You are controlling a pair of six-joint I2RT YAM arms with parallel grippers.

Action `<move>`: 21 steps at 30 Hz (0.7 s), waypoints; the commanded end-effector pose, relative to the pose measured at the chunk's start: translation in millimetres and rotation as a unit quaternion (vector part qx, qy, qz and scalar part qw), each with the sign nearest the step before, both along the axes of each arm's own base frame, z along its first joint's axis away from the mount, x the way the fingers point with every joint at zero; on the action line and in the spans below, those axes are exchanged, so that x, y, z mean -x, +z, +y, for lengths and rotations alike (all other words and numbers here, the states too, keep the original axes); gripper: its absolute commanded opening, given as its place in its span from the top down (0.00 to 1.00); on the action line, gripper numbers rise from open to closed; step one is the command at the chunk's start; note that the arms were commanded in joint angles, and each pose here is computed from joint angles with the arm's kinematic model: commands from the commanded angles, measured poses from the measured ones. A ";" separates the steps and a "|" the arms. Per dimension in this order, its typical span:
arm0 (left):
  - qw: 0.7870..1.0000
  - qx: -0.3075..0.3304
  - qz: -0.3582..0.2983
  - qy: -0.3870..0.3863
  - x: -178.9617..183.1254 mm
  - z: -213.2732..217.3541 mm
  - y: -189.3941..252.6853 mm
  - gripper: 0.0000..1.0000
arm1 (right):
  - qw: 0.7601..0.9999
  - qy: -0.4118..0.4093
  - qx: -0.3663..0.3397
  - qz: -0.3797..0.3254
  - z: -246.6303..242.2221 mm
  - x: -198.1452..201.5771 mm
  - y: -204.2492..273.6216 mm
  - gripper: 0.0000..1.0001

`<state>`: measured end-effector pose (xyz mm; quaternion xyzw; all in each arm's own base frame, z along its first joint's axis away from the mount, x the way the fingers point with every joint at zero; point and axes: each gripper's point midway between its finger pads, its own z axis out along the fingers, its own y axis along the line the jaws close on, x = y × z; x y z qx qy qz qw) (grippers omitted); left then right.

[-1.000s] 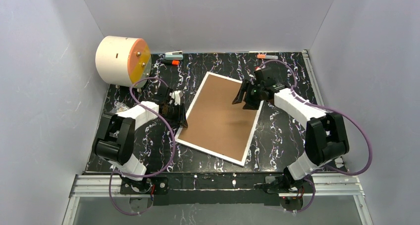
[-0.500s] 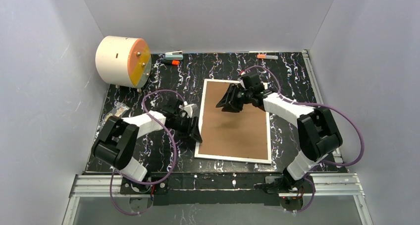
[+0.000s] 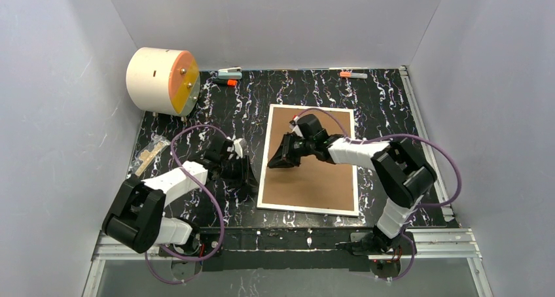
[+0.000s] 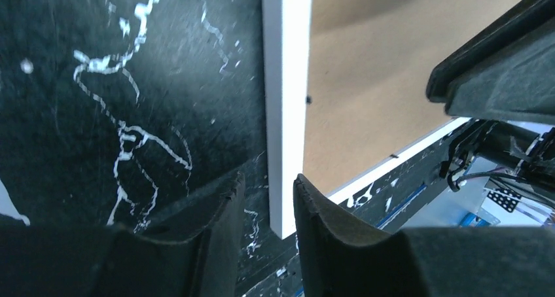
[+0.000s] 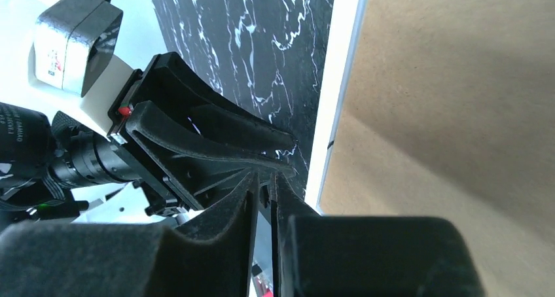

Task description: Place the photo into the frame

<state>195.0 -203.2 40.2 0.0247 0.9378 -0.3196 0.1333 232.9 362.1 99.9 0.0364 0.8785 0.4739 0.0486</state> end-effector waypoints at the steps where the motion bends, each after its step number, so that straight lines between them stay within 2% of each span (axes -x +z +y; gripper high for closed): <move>1: 0.999 0.003 0.038 -0.001 18.7 3.0 -9.5 0.70 | 0.999 0.024 -0.030 -0.009 28.3 8.1 1.6 0.80; 5: 0.997 0.015 0.070 -0.013 27.3 -1.7 -17.9 0.71 | 0.999 0.027 -0.018 0.001 32.7 16.3 -13.3 0.80; 13: 0.996 0.015 0.084 -0.024 29.9 -3.0 -27.5 0.63 | 1.000 0.027 0.008 0.008 35.6 23.2 -36.4 0.82; 21: 0.992 -0.061 0.107 -0.007 34.8 19.0 -52.6 0.72 | 0.999 0.019 0.037 0.016 32.9 20.8 -52.9 0.84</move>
